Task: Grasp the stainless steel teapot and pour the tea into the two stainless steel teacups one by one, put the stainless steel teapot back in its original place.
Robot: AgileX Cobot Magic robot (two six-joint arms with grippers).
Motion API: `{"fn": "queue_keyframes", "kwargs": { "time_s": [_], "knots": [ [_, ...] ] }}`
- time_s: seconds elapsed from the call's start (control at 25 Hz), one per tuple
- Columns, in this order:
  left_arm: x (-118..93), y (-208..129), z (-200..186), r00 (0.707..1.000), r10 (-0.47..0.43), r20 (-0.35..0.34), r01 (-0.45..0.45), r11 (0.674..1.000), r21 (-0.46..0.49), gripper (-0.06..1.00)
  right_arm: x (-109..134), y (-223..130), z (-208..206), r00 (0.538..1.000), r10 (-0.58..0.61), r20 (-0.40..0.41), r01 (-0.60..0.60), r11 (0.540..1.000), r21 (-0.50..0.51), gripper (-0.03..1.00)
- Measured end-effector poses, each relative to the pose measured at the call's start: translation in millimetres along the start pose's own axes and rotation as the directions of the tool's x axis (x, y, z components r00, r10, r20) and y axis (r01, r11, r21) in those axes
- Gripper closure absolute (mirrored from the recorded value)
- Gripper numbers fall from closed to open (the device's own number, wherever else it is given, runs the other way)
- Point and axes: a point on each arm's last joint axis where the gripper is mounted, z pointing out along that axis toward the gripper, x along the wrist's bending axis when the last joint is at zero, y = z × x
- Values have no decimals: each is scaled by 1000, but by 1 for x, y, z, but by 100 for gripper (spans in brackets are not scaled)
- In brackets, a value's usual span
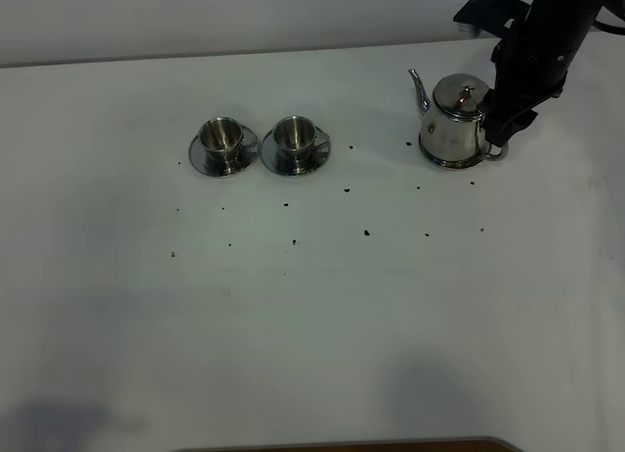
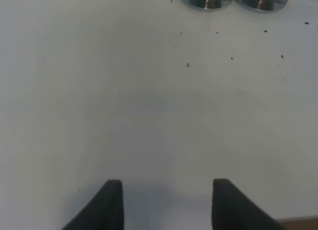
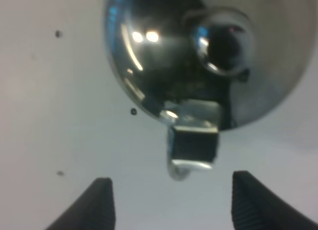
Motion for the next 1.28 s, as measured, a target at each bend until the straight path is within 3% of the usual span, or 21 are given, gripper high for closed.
{"fn": "queue_keyframes", "kwargs": {
  "time_s": [1.28],
  "knots": [
    [0,0,0,1000,0,0,0,1000,0,48,-9,8,33,994,90,61,-88,995,-41,49]
  ]
}}
